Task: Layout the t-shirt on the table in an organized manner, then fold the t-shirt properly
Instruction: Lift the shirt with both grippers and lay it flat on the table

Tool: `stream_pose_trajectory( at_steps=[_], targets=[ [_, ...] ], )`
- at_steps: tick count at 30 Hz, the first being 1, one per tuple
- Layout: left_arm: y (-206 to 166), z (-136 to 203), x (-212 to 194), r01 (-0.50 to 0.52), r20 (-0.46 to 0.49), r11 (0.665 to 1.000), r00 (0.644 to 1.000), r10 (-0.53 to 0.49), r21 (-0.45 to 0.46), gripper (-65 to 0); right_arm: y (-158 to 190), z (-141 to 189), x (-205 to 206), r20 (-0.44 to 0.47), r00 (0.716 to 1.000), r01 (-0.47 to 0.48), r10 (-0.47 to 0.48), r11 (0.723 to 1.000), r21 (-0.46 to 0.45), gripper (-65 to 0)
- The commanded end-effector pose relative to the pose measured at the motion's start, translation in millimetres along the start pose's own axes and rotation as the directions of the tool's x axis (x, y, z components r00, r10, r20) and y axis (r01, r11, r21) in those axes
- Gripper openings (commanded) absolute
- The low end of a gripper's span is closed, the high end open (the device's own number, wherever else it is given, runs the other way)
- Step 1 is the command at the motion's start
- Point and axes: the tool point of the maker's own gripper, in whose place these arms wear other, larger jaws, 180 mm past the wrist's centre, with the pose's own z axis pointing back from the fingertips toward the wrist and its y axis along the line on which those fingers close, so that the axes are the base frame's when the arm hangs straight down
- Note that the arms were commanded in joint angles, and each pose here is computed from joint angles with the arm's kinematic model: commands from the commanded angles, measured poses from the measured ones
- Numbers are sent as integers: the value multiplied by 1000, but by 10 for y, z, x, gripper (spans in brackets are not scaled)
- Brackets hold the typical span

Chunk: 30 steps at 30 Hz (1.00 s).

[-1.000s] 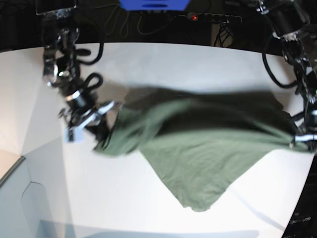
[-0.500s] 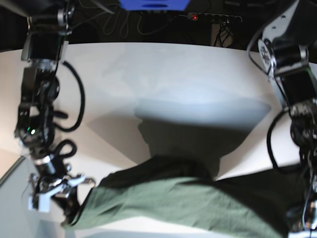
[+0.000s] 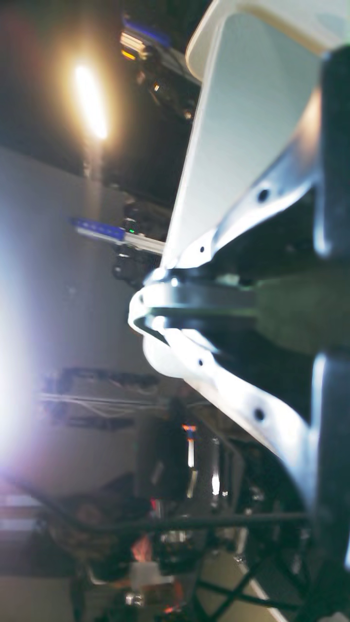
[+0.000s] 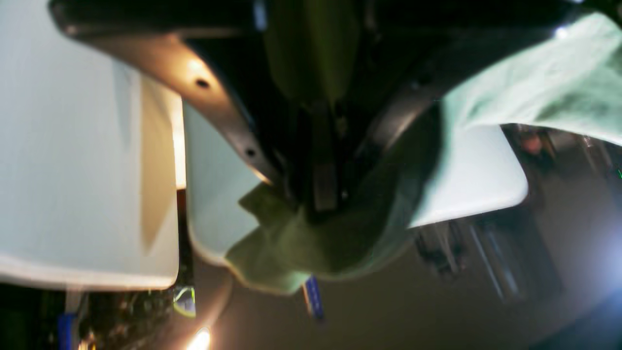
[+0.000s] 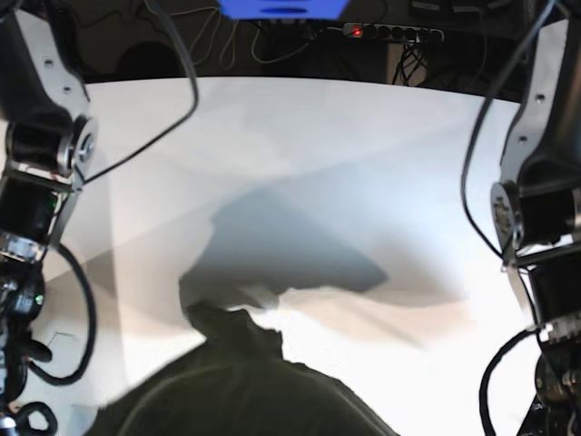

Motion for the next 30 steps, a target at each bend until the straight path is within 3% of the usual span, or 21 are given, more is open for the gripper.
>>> stream_pose_trajectory(
  at_steps=[1,5,10,14,17,21,24,27,30],
  targets=[
    [-15,-24,231,7,60,1000,998,-7,-5,-648,-6,13,106,34,999,2,-2,1000,4,-650],
    [97,145,-236,12,-30,1000,999,-12,11,-648,-150,348,-278,-28,999,28,-29,998,-48,-650],
    [142,615,-868,-2,-146,1000,989,3,7,-648,-191,1044,-615,-32,998,46,-49,993,-106,-650],
    [134,1213,-1372,-48,-257,999,965,45,-3,-647,-181,1691,-857,-92,994,41,-56,987,-156,-650],
    [294,1760,-1832,-42,-375,998,926,53,38,-647,-140,2143,-1167,-178,979,61,-97,978,-200,-650],
    [666,2585,-2366,-24,-522,986,846,109,167,-647,-134,2778,-1562,-320,935,62,-153,959,-276,-650],
    [1016,3090,-2615,25,-602,965,785,144,262,-646,-149,3229,-1835,-418,886,56,-201,941,-335,-650],
    [1267,3502,-2784,72,-661,945,731,169,320,-646,-193,3644,-2055,-503,832,33,-236,924,-380,-650],
    [1400,3713,-2814,104,-686,933,706,174,344,-646,-243,3909,-2213,-556,789,14,-260,913,-407,-650]
  ],
)
